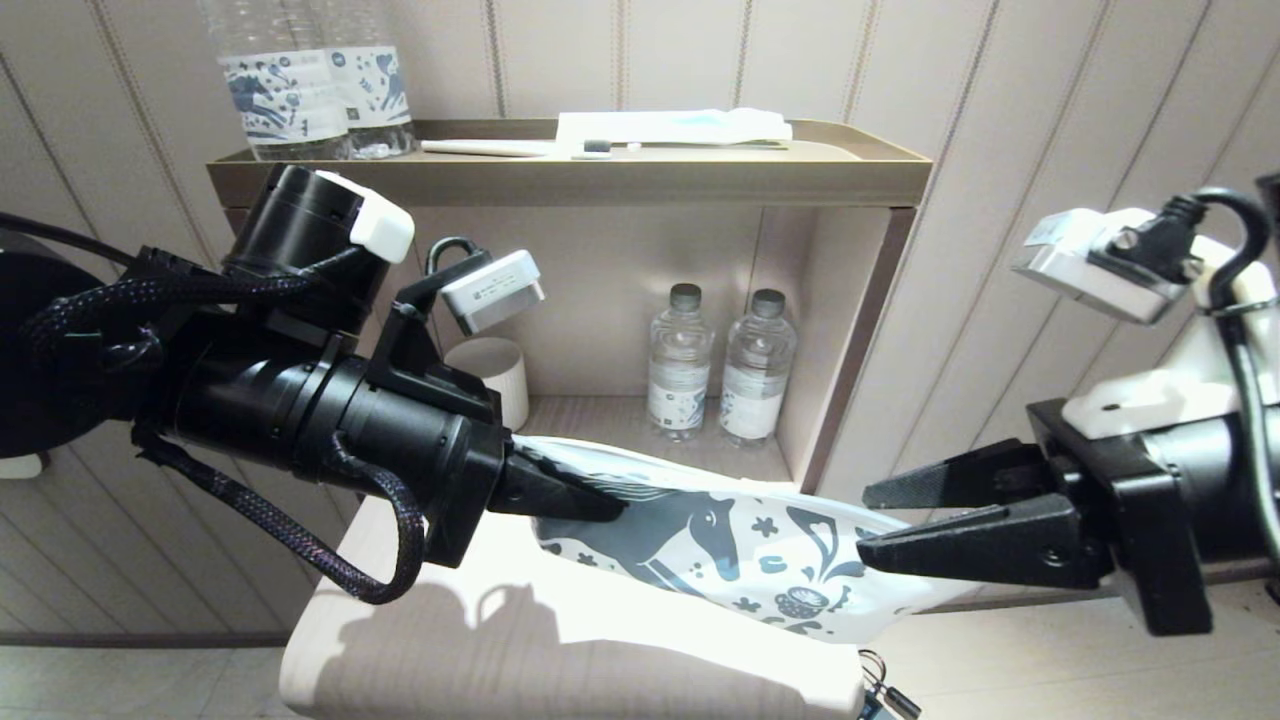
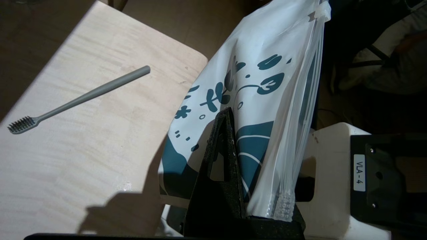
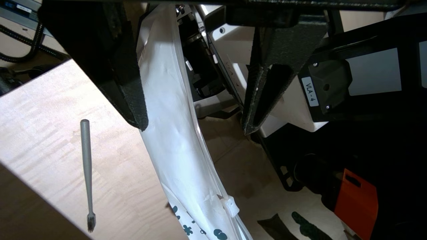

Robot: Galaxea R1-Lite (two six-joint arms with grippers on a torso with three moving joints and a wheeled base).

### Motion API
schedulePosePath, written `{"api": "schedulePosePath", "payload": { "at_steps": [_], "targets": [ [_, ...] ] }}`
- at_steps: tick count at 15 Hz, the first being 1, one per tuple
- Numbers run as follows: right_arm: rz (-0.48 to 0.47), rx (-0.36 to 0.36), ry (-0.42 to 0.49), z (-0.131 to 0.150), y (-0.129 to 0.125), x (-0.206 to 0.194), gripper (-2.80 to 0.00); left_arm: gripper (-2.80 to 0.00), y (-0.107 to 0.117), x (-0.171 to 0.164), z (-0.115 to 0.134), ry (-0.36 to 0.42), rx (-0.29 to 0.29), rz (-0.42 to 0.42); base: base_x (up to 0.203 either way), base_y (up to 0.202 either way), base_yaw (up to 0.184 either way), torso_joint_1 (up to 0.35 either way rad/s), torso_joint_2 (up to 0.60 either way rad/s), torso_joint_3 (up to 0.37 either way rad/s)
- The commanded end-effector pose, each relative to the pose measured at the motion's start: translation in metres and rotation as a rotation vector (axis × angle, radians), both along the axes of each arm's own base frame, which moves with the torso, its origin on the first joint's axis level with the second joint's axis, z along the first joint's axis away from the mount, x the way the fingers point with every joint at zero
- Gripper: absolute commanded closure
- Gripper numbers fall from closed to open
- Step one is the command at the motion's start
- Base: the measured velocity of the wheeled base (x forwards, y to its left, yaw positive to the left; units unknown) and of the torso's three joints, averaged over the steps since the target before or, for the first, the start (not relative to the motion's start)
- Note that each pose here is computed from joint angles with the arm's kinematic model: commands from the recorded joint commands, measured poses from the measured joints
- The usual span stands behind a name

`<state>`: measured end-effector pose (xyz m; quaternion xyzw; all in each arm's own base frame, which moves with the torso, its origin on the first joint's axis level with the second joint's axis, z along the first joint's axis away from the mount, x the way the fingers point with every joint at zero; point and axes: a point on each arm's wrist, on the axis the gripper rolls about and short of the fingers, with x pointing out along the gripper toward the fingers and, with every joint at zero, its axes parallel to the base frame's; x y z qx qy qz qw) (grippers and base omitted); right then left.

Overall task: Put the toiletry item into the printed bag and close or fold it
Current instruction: Open the storage bag

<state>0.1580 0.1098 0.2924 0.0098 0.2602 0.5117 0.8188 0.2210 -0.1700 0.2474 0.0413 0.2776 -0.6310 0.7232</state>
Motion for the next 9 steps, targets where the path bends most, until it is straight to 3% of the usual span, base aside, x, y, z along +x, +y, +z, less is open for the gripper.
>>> {"api": "schedulePosePath", "payload": {
  "at_steps": [1,5,9],
  "targets": [
    [0.015,-0.003,0.021,-0.003,0.005,0.007,-2.8,0.0,-0.001,0.0,-0.001,0.007,0.0,-0.006,0.0,0.0,0.0,0.0,0.0,0.0],
    [0.048,0.037,-0.017,0.002,0.02,0.02,-2.8,0.0,-0.001,0.001,-0.003,0.013,0.005,-0.006,0.0,0.0,0.0,0.0,0.0,0.0],
    [0.078,0.025,0.004,-0.003,0.034,0.029,-2.8,0.0,-0.002,0.003,-0.006,0.019,0.009,-0.006,0.0,0.0,0.0,0.0,0.0,0.0]
  ]
}}
